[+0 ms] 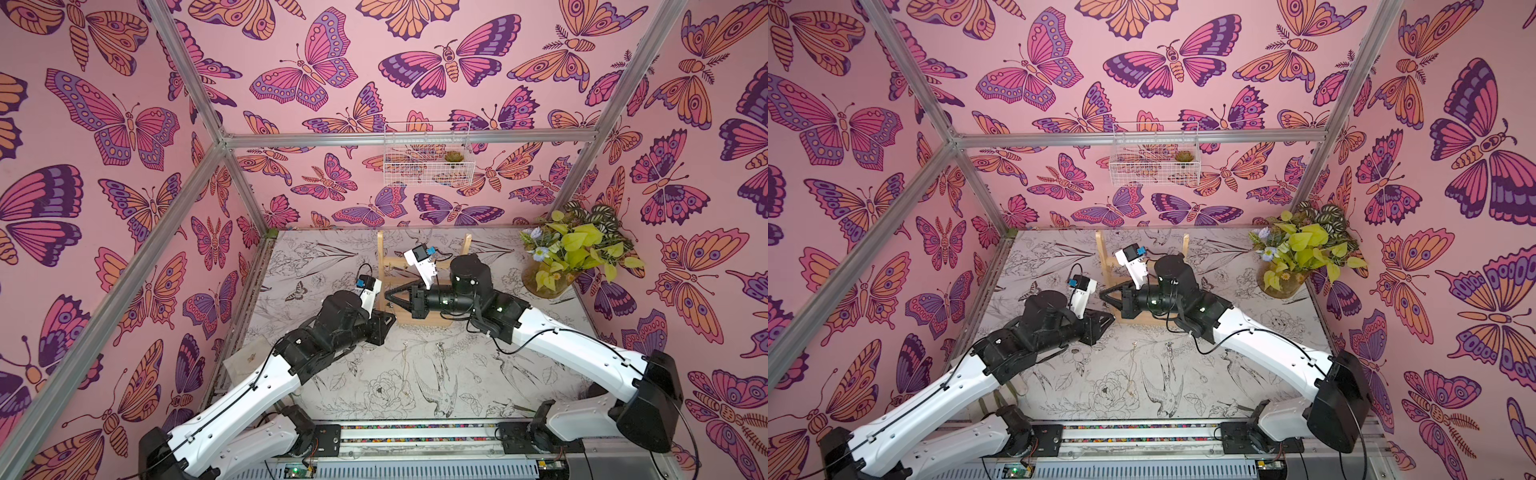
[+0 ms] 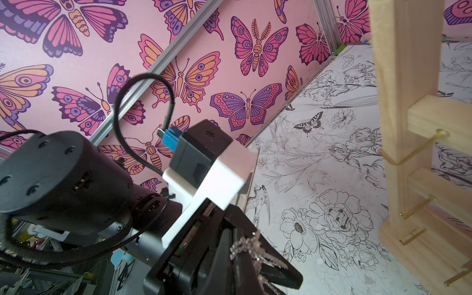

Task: Hang the necklace on the jewelry display stand
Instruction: Pick up the necklace from the center of the board.

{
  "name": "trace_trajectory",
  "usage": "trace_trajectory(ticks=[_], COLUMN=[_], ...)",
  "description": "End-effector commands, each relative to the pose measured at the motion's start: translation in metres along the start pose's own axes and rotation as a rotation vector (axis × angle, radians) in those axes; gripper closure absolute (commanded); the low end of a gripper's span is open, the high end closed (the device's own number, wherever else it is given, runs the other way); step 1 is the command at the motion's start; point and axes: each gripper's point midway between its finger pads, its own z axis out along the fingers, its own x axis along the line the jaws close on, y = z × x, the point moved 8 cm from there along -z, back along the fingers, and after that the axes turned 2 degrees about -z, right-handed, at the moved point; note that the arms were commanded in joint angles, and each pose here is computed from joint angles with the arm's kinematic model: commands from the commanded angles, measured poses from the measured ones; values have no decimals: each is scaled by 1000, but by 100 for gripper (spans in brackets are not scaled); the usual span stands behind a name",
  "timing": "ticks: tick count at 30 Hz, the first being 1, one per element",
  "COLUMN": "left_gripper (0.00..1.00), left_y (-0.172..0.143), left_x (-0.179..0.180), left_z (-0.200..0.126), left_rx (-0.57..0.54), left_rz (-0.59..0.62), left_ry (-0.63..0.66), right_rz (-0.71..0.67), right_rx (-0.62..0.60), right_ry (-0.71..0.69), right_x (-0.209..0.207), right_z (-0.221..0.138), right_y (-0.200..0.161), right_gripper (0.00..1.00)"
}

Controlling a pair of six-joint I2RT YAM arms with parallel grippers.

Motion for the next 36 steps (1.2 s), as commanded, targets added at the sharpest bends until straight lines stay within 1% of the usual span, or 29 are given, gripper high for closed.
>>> trace_trajectory(ticks=[1, 7, 15, 20, 29, 36], left_gripper=[77, 77, 76, 77, 77, 79], left_y=[-8, -8, -5, -4, -6, -5], left_x=[2, 1, 2, 1, 9, 9], left_z=[-2, -1, -2, 0, 0, -3], left_rx=[23, 29, 6, 12, -10, -16], left_rz=[2, 0, 4, 3, 14, 26], left_ry=[-1, -9, 17, 12, 70, 72], right_rz=[-27, -11, 9, 14, 18, 10], right_rx=[-21, -17, -13, -18, -12, -19], right_ry=[-1, 18, 64, 62, 96, 69], right_x=[3, 2, 4, 2, 6, 5], right_z=[-1, 3, 6, 7, 7, 4], right_y=[11, 10, 8, 7, 7, 6], right_gripper=[97, 97, 97, 97, 97, 97])
